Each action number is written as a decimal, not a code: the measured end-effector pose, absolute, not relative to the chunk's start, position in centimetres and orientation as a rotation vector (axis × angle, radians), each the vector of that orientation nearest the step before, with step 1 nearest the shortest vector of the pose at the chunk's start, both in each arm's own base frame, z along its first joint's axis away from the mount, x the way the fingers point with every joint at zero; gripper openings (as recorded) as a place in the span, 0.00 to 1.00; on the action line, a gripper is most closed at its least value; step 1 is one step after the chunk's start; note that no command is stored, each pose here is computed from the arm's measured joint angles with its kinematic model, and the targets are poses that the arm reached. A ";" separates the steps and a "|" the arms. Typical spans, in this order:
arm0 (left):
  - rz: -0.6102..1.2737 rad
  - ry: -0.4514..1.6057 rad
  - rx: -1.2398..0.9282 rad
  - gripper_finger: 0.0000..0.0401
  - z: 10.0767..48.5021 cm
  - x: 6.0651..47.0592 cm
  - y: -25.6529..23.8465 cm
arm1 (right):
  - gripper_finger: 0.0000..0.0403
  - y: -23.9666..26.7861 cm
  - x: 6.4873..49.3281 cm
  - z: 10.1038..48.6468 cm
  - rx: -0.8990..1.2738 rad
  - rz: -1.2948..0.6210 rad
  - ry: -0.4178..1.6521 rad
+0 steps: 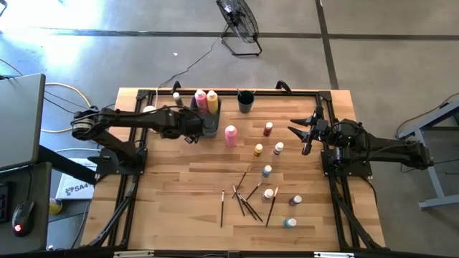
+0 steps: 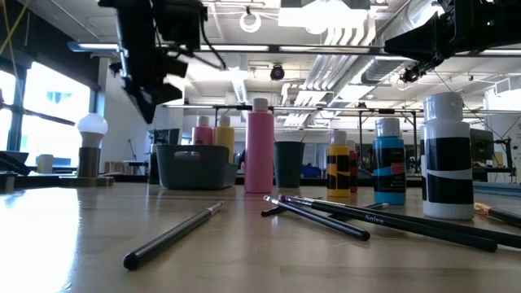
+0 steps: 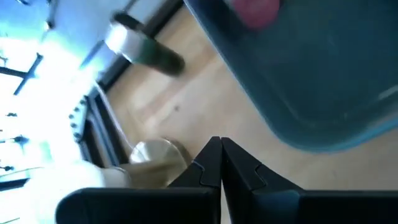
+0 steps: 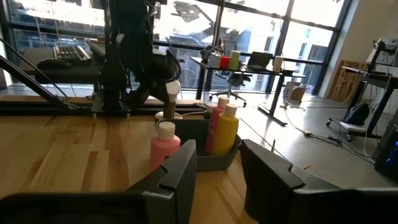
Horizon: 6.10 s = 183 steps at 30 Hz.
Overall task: Pick & Place Paint Supplies
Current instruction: Put the large pink paint bottle into the green bin
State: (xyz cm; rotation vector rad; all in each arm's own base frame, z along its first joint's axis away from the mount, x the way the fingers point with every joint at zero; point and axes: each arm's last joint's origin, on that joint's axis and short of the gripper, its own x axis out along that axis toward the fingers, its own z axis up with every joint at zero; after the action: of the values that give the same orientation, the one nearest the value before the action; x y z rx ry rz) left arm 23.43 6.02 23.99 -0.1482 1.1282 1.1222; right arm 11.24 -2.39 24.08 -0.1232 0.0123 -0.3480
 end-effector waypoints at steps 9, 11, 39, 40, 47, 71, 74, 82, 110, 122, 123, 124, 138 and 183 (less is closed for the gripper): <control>1.135 1.065 -0.333 0.00 21.3 23.0 7.1 | 0.30 -2.4 11.2 24.1 -0.118 -0.348 0.012; 1.161 1.054 -0.348 0.00 21.3 22.8 7.7 | 0.30 -2.4 11.2 24.1 -0.109 -0.348 0.010; 1.046 1.003 -0.464 0.00 21.1 23.2 10.2 | 0.30 -2.4 11.2 24.1 -0.108 -0.348 0.010; 1.047 1.002 -0.465 0.00 21.1 23.2 10.2 | 0.30 -2.4 11.2 24.1 -0.108 -0.348 0.010; 1.107 1.018 -0.404 0.00 21.3 22.8 10.2 | 0.30 -2.4 11.2 24.1 -0.108 -0.348 0.010; 0.335 0.730 0.120 0.00 25.0 22.9 9.0 | 0.30 -2.4 11.2 24.1 -0.104 -0.348 0.010; 0.308 0.741 0.110 0.00 23.8 22.5 8.9 | 0.30 -2.4 11.2 24.1 -0.103 -0.348 0.010; 0.175 0.609 0.106 0.00 20.4 22.1 8.3 | 0.30 -2.4 11.2 24.1 -0.097 -0.348 0.008; 0.059 0.296 0.259 0.01 22.4 23.3 8.3 | 0.30 -2.4 11.2 24.3 -0.074 -0.349 -0.020; 0.095 0.296 0.159 0.37 22.4 23.3 8.4 | 0.30 -2.4 11.2 24.3 -0.074 -0.349 -0.019; 0.097 0.295 0.149 0.41 22.4 23.3 8.4 | 0.30 -2.4 11.2 24.3 -0.074 -0.349 -0.019; 0.099 0.294 0.138 0.45 22.4 23.3 8.4 | 0.30 -2.4 11.2 24.3 -0.074 -0.349 -0.019; 0.035 0.282 0.071 0.75 22.4 23.3 8.2 | 0.30 -2.4 11.2 24.3 -0.074 -0.349 -0.019; -0.020 0.177 -0.004 0.75 19.4 31.0 10.7 | 0.30 -2.4 11.2 24.3 -0.081 -0.349 -0.018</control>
State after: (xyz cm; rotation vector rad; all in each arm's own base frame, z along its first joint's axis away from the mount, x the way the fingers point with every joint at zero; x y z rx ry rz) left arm 30.96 10.71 19.43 -0.0039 0.1773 -0.0195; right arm 11.24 -2.39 24.30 -0.0810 -0.0178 -0.3487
